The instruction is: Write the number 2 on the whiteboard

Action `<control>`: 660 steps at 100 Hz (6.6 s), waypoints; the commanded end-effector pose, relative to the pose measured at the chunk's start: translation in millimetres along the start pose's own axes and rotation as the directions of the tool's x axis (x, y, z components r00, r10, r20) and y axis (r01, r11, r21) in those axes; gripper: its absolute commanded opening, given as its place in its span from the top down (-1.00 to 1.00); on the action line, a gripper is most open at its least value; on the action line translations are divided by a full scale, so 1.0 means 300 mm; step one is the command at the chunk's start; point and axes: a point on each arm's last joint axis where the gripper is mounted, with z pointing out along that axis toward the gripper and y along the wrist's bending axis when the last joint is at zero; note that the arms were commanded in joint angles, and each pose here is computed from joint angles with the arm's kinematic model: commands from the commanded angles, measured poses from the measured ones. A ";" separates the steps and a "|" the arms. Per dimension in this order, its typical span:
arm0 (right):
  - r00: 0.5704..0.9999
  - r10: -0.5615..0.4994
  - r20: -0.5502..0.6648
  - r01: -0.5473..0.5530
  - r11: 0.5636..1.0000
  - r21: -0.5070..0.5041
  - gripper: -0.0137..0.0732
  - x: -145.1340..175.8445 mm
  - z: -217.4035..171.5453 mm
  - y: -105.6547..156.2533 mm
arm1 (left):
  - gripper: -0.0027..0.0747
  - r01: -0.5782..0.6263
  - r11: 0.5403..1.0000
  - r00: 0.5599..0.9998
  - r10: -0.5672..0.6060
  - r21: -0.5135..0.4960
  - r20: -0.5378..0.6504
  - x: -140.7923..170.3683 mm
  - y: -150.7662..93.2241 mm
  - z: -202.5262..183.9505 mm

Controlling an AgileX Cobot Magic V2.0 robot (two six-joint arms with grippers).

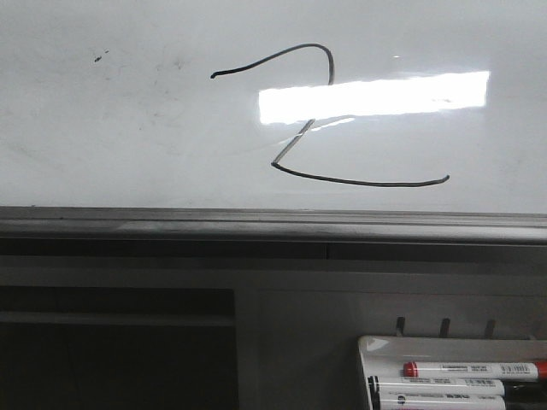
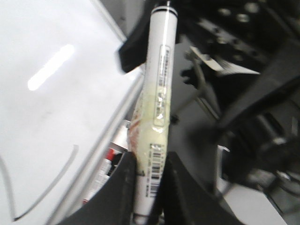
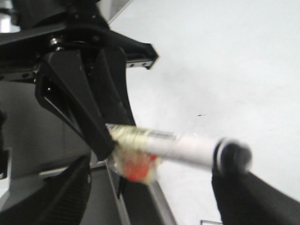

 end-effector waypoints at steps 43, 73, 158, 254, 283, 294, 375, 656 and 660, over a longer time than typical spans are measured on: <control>0.995 0.084 0.060 -0.095 0.976 0.195 0.85 -0.009 -0.089 -0.036 | 0.98 0.392 0.701 0.899 -0.154 -0.595 0.411 0.213 0.224 -0.028; 0.992 0.121 0.031 -0.125 0.974 0.190 0.85 0.037 -0.075 -0.033 | 0.98 0.380 0.608 0.919 -0.160 -0.697 0.361 0.279 0.314 0.070; 0.991 0.131 0.022 -0.133 0.977 0.164 0.85 0.039 -0.073 -0.025 | 0.98 0.445 0.655 0.877 -0.179 -0.611 0.447 0.319 0.365 0.202; 0.991 0.135 0.016 -0.136 0.978 0.161 0.85 0.042 -0.069 -0.027 | 0.11 0.445 0.625 0.885 -0.198 -0.641 0.421 0.371 0.396 0.248; 0.991 0.136 0.016 -0.137 0.977 0.163 0.85 0.043 -0.067 -0.029 | -0.37 0.446 0.623 0.883 -0.188 -0.643 0.430 0.368 0.398 0.246; 0.991 0.136 0.016 -0.137 0.977 0.163 0.85 0.043 -0.067 -0.029 | -0.41 0.446 0.623 0.882 -0.185 -0.642 0.434 0.365 0.397 0.243; 0.994 0.010 0.110 -0.057 0.899 0.434 0.85 0.187 -0.229 0.077 | 0.68 0.040 0.838 0.868 0.241 -0.545 0.435 0.135 -0.017 -0.328; 0.954 -0.012 0.301 -0.185 0.764 0.618 0.85 0.387 -0.334 0.159 | 0.98 0.254 0.503 0.966 -0.088 -0.826 0.244 0.867 0.007 -0.343; 0.954 -0.012 0.301 -0.185 0.764 0.618 0.85 0.387 -0.334 0.159 | 0.98 0.254 0.503 0.966 -0.088 -0.826 0.244 0.867 0.007 -0.343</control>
